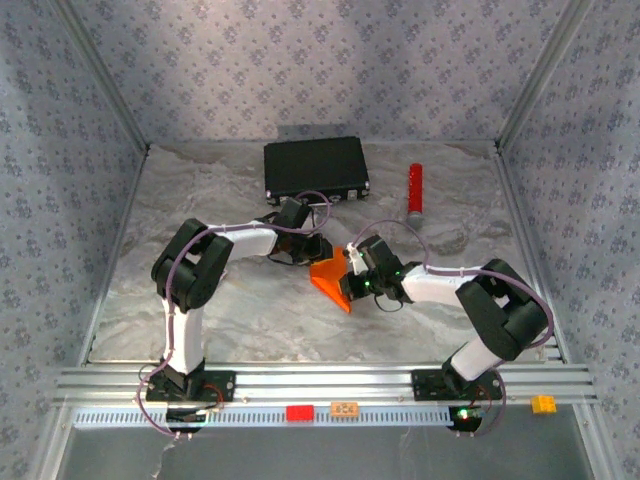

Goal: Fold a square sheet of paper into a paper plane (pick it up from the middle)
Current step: Third fold the triangle at the center of the table.

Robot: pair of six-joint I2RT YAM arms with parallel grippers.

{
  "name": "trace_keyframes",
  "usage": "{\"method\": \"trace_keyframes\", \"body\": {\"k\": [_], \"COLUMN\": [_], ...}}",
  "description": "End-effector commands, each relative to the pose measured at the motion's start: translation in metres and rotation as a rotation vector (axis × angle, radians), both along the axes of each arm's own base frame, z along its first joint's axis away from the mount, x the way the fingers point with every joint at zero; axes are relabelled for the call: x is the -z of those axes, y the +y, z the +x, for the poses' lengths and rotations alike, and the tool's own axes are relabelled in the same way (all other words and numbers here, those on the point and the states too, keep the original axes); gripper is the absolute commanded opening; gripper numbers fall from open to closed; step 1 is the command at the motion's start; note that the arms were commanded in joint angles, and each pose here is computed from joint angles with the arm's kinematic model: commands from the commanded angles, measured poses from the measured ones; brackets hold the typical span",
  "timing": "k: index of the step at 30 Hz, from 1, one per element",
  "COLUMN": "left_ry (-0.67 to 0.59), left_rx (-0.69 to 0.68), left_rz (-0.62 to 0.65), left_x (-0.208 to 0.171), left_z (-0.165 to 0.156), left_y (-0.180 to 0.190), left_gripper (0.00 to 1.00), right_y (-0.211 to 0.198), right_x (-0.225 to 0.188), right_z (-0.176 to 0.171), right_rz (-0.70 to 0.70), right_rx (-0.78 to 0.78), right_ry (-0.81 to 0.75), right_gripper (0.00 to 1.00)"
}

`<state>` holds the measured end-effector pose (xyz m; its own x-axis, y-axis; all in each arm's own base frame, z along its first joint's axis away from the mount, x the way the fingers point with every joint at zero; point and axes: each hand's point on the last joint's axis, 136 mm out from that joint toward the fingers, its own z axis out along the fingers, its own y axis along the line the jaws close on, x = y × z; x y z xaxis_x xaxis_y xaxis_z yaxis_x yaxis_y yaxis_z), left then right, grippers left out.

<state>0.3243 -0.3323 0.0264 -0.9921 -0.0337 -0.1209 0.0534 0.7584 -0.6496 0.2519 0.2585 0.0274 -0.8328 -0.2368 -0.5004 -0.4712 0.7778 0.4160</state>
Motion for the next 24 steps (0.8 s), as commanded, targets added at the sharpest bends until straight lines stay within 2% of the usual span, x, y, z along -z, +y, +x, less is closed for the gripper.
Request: {"method": "trace_keyframes", "body": {"k": [1,24], "left_ry": [0.049,0.053], "left_rx": [0.004,0.007], "left_rz": [0.059,0.055], "left_x": [0.0200,0.0203], "left_z": [-0.0098,-0.0109], "left_y": [0.0069,0.0049], "left_gripper": [0.23,0.23], "right_y": [-0.0025,-0.0043], "right_x": [-0.0037,-0.0035], "right_z": [0.0083,0.0092], "right_rz": [-0.020,-0.038], "right_rx": [0.018,0.020], "right_ry": [-0.015,-0.011], "right_gripper": [0.00,0.00]}}
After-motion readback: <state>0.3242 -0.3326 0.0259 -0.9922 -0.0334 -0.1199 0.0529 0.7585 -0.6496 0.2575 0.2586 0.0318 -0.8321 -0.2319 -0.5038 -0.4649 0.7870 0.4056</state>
